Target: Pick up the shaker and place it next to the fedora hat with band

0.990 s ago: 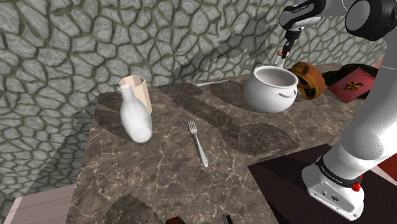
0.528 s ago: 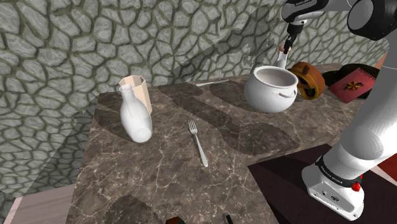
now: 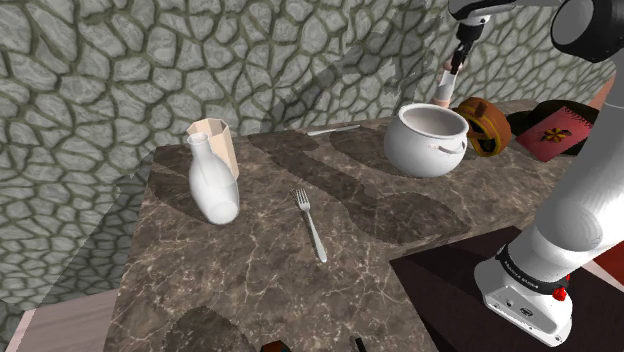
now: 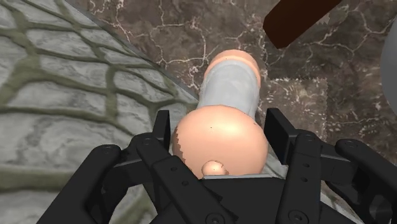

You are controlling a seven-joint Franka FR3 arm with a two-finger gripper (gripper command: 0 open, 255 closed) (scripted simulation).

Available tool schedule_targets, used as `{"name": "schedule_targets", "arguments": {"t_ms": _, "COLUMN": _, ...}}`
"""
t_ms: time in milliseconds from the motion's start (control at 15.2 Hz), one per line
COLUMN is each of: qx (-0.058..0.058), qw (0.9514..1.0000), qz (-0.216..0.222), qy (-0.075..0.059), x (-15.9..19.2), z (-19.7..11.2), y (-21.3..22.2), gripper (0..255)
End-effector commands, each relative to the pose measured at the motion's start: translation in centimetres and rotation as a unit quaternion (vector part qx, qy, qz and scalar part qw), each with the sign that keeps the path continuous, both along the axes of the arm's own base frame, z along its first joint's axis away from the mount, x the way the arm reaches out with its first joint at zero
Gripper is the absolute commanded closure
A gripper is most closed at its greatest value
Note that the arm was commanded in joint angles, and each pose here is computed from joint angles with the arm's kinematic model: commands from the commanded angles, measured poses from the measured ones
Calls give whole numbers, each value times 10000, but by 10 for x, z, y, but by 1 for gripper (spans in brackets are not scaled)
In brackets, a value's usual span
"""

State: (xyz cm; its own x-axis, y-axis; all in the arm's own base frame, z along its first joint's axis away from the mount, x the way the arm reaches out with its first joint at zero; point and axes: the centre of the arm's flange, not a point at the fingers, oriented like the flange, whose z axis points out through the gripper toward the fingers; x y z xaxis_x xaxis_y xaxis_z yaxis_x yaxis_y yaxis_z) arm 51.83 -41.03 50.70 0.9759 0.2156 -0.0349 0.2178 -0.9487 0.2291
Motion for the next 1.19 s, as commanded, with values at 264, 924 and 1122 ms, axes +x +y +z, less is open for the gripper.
{"name": "schedule_targets", "arguments": {"t_ms": 264, "qx": 0, "qw": 10000, "qz": 0, "qy": 1, "x": 2, "z": 33, "y": 0, "gripper": 255}}
{"name": "schedule_targets", "arguments": {"t_ms": 924, "qx": 0, "qw": 10000, "qz": 0, "qy": 1, "x": 2, "z": 86, "y": 0, "gripper": 255}}
{"name": "schedule_targets", "arguments": {"t_ms": 1122, "qx": 0, "qw": 10000, "qz": 0, "qy": 1, "x": 2, "z": 102, "y": 0, "gripper": 255}}
